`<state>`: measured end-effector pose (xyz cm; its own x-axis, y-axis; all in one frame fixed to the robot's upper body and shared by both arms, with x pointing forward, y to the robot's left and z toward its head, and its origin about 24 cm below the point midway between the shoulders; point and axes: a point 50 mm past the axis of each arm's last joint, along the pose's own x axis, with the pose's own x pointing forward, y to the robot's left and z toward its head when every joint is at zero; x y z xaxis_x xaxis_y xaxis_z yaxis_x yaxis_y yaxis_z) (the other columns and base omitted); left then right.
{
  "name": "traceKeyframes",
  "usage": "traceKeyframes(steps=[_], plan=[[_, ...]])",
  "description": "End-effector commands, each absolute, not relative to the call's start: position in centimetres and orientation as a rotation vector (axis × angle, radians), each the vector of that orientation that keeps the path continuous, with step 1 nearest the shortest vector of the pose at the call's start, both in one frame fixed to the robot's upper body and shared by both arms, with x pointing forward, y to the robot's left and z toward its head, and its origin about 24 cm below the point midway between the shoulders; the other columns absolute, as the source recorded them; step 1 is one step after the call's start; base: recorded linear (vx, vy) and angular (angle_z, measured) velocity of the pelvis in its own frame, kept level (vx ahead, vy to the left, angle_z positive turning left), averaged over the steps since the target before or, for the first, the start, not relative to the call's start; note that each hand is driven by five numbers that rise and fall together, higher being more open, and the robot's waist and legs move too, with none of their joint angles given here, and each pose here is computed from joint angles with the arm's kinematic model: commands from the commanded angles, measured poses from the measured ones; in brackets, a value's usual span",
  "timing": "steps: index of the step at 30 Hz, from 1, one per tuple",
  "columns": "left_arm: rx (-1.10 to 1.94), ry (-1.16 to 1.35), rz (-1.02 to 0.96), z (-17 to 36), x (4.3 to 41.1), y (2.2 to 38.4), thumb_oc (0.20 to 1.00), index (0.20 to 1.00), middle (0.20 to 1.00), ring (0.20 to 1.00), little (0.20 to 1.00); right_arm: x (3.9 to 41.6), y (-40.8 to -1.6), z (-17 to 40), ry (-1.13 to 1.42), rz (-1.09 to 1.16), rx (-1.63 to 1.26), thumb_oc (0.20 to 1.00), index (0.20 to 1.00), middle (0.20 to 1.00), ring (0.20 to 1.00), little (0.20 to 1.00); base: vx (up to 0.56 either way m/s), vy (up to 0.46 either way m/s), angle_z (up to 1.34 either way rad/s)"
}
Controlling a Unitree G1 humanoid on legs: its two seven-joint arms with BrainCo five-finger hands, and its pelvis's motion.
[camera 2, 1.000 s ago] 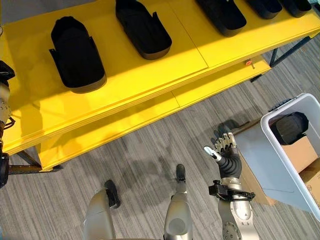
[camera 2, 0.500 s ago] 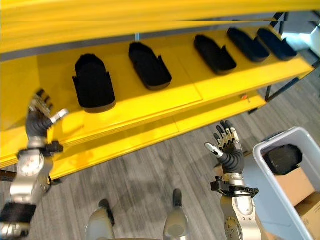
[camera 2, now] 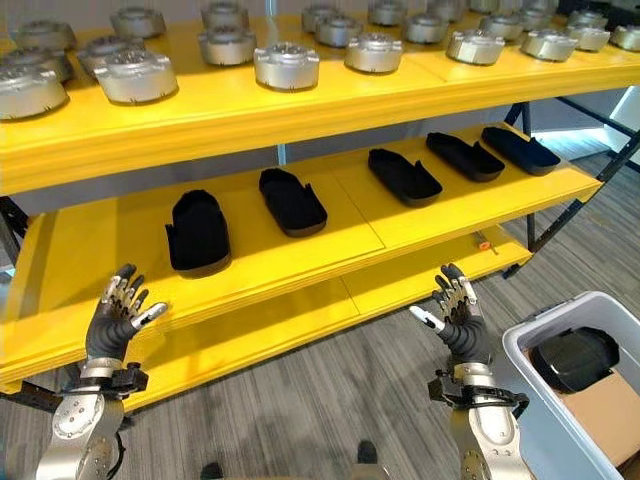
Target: Move parts from the plastic box to the shelf.
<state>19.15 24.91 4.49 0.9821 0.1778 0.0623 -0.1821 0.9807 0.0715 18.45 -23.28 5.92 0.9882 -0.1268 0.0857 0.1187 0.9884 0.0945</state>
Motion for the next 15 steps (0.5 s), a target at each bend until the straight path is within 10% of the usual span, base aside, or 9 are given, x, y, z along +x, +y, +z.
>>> traceKeyframes(steps=[1, 15], plan=[[0.381, -0.102, 0.149, 5.8, 19.9, 25.5, 1.0, 1.0, 1.0, 1.0, 1.0, 18.6, -24.3, 8.9, -0.242, -0.152, 0.048, 1.0, 1.0, 1.0, 1.0, 1.0, 0.03, -0.001, 0.06], [0.919, -0.041, 0.088, 3.5, 22.0, 25.4, 1.0, 1.0, 1.0, 1.0, 1.0, 18.3, -25.1, 9.4, -0.265, -0.204, 0.007, 1.0, 1.0, 1.0, 1.0, 1.0, 0.02, 0.009, -0.05]])
